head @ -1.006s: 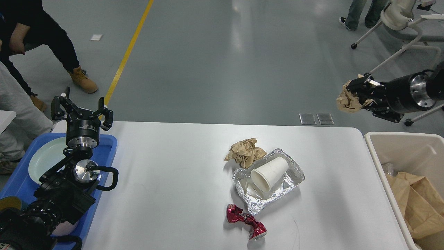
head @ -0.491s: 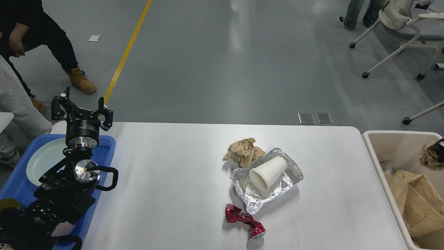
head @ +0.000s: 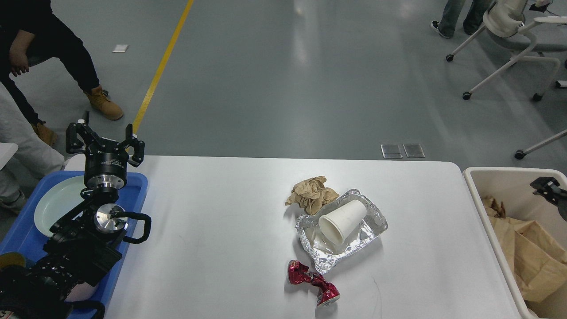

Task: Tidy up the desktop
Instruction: 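Grasp the brown napkin and drop it into the bin, then lower the right gripper onto the foil tray holding the paper cup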

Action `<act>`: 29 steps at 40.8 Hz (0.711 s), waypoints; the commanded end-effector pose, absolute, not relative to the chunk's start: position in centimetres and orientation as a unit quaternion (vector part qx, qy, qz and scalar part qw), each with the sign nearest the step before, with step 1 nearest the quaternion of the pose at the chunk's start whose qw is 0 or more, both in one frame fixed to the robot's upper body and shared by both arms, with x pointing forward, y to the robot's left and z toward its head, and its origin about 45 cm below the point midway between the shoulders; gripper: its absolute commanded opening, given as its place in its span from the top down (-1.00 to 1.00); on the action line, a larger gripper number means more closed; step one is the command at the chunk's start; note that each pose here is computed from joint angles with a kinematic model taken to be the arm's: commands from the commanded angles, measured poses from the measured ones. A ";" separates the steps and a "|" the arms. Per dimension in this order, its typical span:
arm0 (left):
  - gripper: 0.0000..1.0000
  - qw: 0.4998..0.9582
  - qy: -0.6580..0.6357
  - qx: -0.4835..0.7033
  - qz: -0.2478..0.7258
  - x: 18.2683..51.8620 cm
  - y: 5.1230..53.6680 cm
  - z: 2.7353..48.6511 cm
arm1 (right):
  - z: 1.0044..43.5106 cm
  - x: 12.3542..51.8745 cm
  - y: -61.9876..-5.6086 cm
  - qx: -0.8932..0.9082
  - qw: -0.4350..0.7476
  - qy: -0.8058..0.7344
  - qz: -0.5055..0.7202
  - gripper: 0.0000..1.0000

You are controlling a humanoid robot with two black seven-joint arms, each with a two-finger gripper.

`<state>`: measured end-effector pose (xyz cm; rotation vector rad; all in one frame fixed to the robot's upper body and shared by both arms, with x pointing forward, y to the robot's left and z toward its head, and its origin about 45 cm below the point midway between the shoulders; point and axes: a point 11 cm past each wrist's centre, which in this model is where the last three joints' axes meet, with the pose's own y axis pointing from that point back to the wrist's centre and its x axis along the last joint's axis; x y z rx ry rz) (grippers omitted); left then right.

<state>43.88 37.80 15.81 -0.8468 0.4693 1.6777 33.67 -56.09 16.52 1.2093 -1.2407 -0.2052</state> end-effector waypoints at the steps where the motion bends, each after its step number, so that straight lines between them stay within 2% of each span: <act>1: -0.93 0.567 0.200 -0.360 0.714 43.9 37.8 15.8 | 18.3 37.5 -52.7 0.561 0.629 -0.535 -0.060 -1.00; 9: -0.93 0.567 0.200 -0.360 0.714 43.9 37.8 15.8 | 21.8 43.9 -44.9 0.592 0.647 -0.478 0.039 -1.00; 12: -0.93 0.567 0.200 -0.360 0.714 43.9 37.8 15.8 | 23.8 46.3 -40.2 0.607 0.655 -0.441 0.088 -1.00; 18: -0.93 0.566 0.200 -0.360 0.714 43.8 37.8 15.8 | 26.2 47.3 -32.1 0.650 0.651 -0.372 0.123 -1.00; 29: -0.93 0.567 0.200 -0.360 0.714 43.9 37.8 15.8 | 33.0 46.2 -22.2 0.726 0.628 -0.248 0.127 -1.00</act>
